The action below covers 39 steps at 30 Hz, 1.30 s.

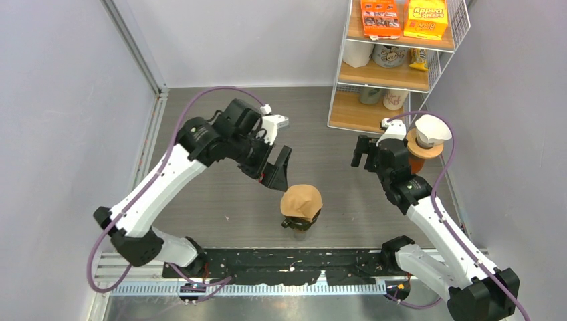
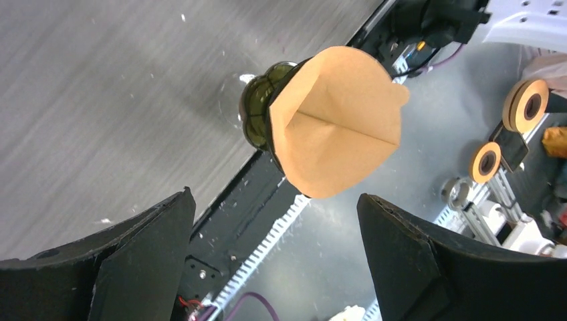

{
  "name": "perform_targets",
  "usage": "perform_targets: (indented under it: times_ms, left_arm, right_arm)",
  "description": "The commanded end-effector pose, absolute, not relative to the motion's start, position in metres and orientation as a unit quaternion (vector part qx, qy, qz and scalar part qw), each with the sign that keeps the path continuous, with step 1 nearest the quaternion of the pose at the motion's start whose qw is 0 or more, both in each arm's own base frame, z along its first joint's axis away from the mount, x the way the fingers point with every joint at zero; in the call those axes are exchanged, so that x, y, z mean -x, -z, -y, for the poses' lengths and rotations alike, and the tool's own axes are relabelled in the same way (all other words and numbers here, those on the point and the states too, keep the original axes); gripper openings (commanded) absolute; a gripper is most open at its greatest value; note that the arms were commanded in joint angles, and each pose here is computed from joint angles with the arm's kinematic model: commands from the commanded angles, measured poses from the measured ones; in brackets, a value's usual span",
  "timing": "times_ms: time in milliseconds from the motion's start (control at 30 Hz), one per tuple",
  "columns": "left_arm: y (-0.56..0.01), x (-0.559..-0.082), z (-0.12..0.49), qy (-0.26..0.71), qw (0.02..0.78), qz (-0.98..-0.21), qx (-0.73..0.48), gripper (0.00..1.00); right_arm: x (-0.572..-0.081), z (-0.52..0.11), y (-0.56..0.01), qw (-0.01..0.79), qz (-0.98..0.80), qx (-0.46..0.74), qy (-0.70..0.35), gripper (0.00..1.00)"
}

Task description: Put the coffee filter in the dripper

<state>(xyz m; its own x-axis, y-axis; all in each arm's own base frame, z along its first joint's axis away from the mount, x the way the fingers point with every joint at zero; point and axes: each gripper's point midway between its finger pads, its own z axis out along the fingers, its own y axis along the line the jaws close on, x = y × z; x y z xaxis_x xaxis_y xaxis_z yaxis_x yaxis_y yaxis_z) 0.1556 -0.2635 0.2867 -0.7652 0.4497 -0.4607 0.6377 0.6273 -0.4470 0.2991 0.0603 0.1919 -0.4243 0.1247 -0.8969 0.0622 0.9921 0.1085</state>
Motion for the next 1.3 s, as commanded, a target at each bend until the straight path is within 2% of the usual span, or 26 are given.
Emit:
perform_targets:
  times_ms: [0,200,333,433,533,733,867,1267]
  left_arm:
    - [-0.334,-0.162,0.275,0.334,0.267,-0.845,-0.320,1.00]
    - [-0.338,-0.150,0.299,0.340,0.268,-0.828,-0.356,0.99]
    - [-0.325,-0.145,0.314,0.321,0.248,-0.834,-0.375,0.87]
    - [-0.306,-0.137,0.325,0.308,0.216,-0.840,-0.390,0.72]
    - [-0.291,-0.126,0.333,0.293,0.183,-0.844,-0.411,0.50]
    - [-0.263,-0.113,0.337,0.264,0.147,-0.848,-0.435,0.15]
    - [-0.250,-0.119,0.334,0.233,0.160,-0.854,-0.436,0.11]
    - [-0.219,-0.110,0.345,0.231,0.154,-0.844,-0.460,0.07]
  right_arm:
    - [-0.302,-0.055,-0.204,0.556,-0.828,-0.062,-0.022,0.95]
    - [-0.302,-0.052,-0.204,0.558,-0.827,-0.066,-0.015,0.95]
    - [-0.301,-0.049,-0.204,0.560,-0.826,-0.069,-0.008,0.95]
    - [-0.301,-0.047,-0.205,0.560,-0.826,-0.071,-0.005,0.96]
    - [-0.300,-0.046,-0.204,0.559,-0.826,-0.072,-0.003,0.96]
    - [-0.300,-0.045,-0.204,0.558,-0.826,-0.073,0.000,0.95]
    - [-0.299,-0.045,-0.204,0.558,-0.827,-0.073,0.001,0.95]
    - [-0.301,-0.043,-0.199,0.553,-0.830,-0.075,0.008,0.95]
